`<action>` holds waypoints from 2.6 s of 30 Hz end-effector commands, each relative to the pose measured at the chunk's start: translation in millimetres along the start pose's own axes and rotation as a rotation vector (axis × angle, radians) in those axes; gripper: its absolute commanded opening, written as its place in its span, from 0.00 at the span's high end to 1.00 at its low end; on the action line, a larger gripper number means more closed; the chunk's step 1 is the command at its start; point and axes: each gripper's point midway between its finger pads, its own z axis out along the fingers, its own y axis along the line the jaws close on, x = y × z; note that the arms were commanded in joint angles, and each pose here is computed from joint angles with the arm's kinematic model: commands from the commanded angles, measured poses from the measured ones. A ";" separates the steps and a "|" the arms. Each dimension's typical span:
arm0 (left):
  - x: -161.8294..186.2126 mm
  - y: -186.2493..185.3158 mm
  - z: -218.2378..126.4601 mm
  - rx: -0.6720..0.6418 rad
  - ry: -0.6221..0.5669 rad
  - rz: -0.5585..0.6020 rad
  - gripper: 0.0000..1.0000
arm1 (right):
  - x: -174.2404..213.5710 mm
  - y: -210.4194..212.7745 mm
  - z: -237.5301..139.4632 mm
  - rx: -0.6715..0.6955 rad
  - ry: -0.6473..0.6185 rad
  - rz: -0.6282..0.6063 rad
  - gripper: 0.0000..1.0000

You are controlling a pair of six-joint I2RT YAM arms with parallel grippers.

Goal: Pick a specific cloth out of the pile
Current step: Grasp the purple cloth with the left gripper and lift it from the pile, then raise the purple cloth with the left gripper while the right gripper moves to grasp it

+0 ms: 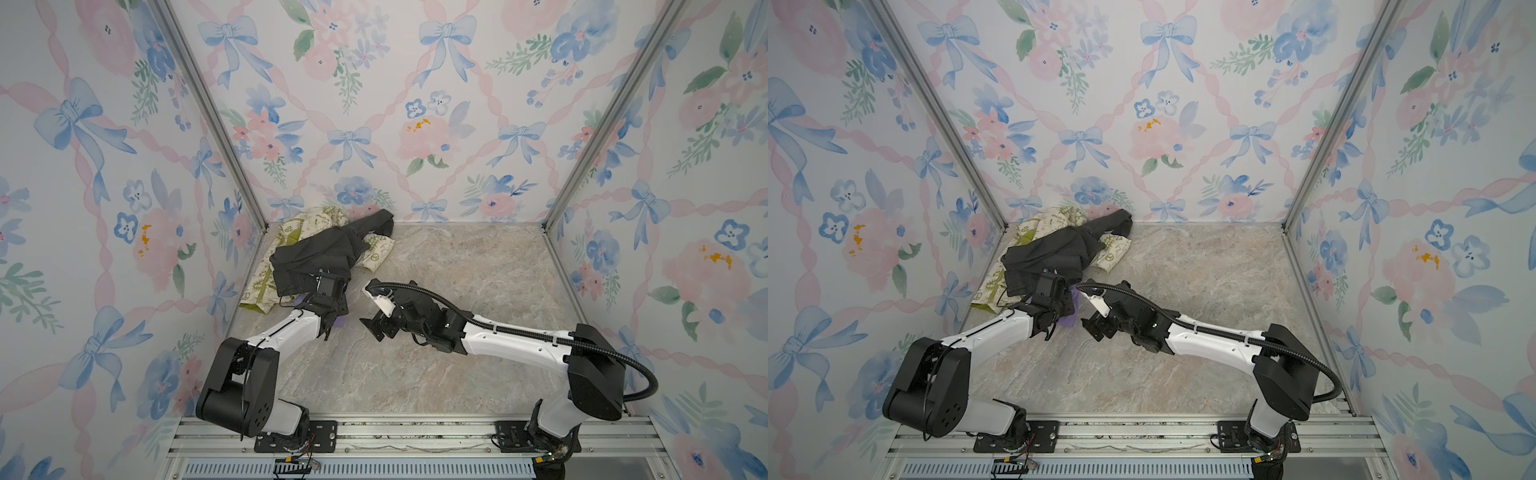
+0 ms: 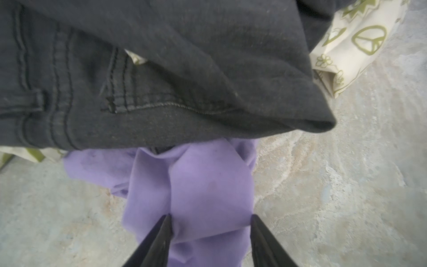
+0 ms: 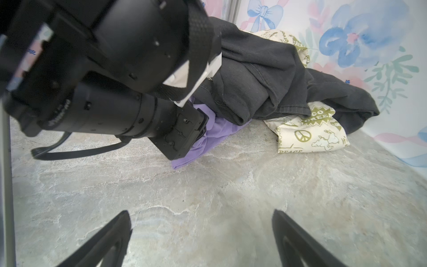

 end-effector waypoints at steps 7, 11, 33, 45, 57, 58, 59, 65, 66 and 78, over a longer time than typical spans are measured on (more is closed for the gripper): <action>6.0 -16.1 13.9 0.045 0.069 -0.022 1.00 | -5.6 13.9 7.5 -0.066 -0.010 -0.013 0.03; -18.8 -23.0 -1.6 0.081 0.002 -0.039 1.00 | 0.6 13.8 5.5 -0.066 -0.004 -0.002 0.03; -163.1 -42.1 -134.4 0.284 -0.424 -0.072 1.00 | -8.5 4.0 -5.9 -0.025 -0.066 0.047 0.03; -249.3 -23.0 -202.4 0.396 -0.625 -0.199 1.00 | -33.0 -8.1 -8.2 0.016 -0.118 0.039 0.03; -308.8 -45.0 -289.1 0.640 -0.824 -0.171 1.00 | -52.9 -27.1 -16.0 0.059 -0.149 0.045 0.03; -313.5 -47.5 -298.9 0.665 -0.847 -0.162 1.00 | -55.2 -29.4 -17.2 0.064 -0.153 0.040 0.03; -317.0 -49.7 -307.7 0.689 -0.865 -0.156 1.00 | -57.7 -31.9 -18.5 0.072 -0.157 0.037 0.03; -332.2 -61.7 -346.0 0.812 -0.936 -0.133 1.00 | -76.8 -51.2 -33.0 0.138 -0.185 0.012 0.03; -331.6 -63.4 -345.7 0.824 -0.930 -0.134 1.00 | -78.8 -54.7 -36.3 0.151 -0.190 0.011 0.03; -264.0 -67.2 -246.9 0.771 -0.667 -0.259 1.00 | -90.9 -91.6 -82.4 0.230 -0.215 0.094 0.02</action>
